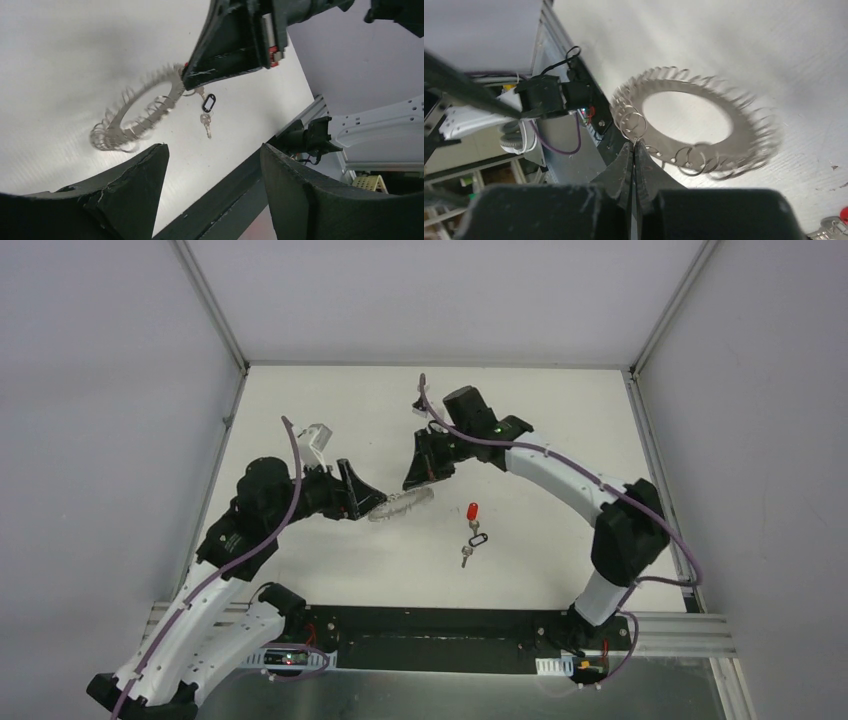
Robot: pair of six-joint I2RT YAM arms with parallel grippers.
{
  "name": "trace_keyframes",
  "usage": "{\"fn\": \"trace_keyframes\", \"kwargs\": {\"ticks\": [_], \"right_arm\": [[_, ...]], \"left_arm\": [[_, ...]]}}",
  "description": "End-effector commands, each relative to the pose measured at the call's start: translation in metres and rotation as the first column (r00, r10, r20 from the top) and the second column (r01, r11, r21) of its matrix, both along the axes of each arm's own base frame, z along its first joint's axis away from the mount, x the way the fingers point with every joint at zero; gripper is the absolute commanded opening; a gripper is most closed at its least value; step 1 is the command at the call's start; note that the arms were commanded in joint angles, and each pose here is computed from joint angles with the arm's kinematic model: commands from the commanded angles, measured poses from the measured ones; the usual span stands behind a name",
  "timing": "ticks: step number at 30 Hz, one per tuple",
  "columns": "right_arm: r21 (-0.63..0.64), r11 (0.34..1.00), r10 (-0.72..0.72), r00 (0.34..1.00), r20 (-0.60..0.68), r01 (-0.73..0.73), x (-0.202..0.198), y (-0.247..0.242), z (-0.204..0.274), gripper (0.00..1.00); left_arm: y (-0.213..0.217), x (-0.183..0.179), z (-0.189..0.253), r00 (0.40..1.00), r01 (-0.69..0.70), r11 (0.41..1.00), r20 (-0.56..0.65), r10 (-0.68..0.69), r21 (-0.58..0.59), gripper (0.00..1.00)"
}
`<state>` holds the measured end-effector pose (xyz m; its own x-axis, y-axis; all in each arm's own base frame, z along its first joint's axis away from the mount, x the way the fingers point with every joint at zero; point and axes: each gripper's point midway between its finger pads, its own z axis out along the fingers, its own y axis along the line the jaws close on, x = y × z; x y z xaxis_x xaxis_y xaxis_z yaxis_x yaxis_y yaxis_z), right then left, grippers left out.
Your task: Put the keys on the keyring
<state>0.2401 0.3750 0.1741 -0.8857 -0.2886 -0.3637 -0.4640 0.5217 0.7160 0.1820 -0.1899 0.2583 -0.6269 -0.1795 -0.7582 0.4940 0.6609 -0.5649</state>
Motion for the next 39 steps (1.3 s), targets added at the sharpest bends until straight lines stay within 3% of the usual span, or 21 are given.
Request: {"fn": "trace_keyframes", "kwargs": {"ticks": [1, 9, 17, 20, 29, 36, 39], "right_arm": [[0.100, 0.990, 0.072, 0.974, 0.214, -0.096, -0.018, -0.009, 0.069, 0.00], [0.185, 0.965, 0.106, 0.923, 0.369, -0.184, -0.043, -0.023, 0.098, 0.00], [0.270, 0.921, 0.107, 0.850, 0.515, -0.280, -0.057, -0.029, 0.114, 0.00], [0.292, 0.892, 0.132, 0.817, 0.561, -0.345, -0.066, -0.031, 0.110, 0.00], [0.286, 0.806, 0.184, 0.679, 0.711, -0.519, -0.092, -0.038, 0.107, 0.00], [0.249, 0.768, 0.192, 0.582, 0.790, -0.591, -0.103, -0.044, 0.111, 0.00], [0.247, 0.767, 0.181, 0.569, 0.802, -0.592, -0.104, -0.044, 0.111, 0.00]], "left_arm": [[0.002, -0.005, 0.039, 0.972, 0.077, 0.996, 0.221, -0.083, 0.035, 0.70], [-0.026, -0.028, 0.061, 0.826, 0.367, 0.927, 0.431, -0.363, 0.079, 0.65], [-0.046, -0.024, 0.062, 0.744, 0.472, 0.880, 0.508, -0.434, 0.060, 0.52], [-0.056, -0.029, 0.056, 0.683, 0.532, 0.843, 0.547, -0.484, 0.082, 0.46], [-0.073, -0.029, 0.035, 0.548, 0.555, 0.806, 0.637, -0.542, 0.207, 0.44], [-0.077, -0.032, 0.021, 0.510, 0.570, 0.783, 0.639, -0.576, 0.249, 0.44], [-0.079, -0.037, 0.020, 0.496, 0.587, 0.771, 0.643, -0.583, 0.247, 0.43]]}}
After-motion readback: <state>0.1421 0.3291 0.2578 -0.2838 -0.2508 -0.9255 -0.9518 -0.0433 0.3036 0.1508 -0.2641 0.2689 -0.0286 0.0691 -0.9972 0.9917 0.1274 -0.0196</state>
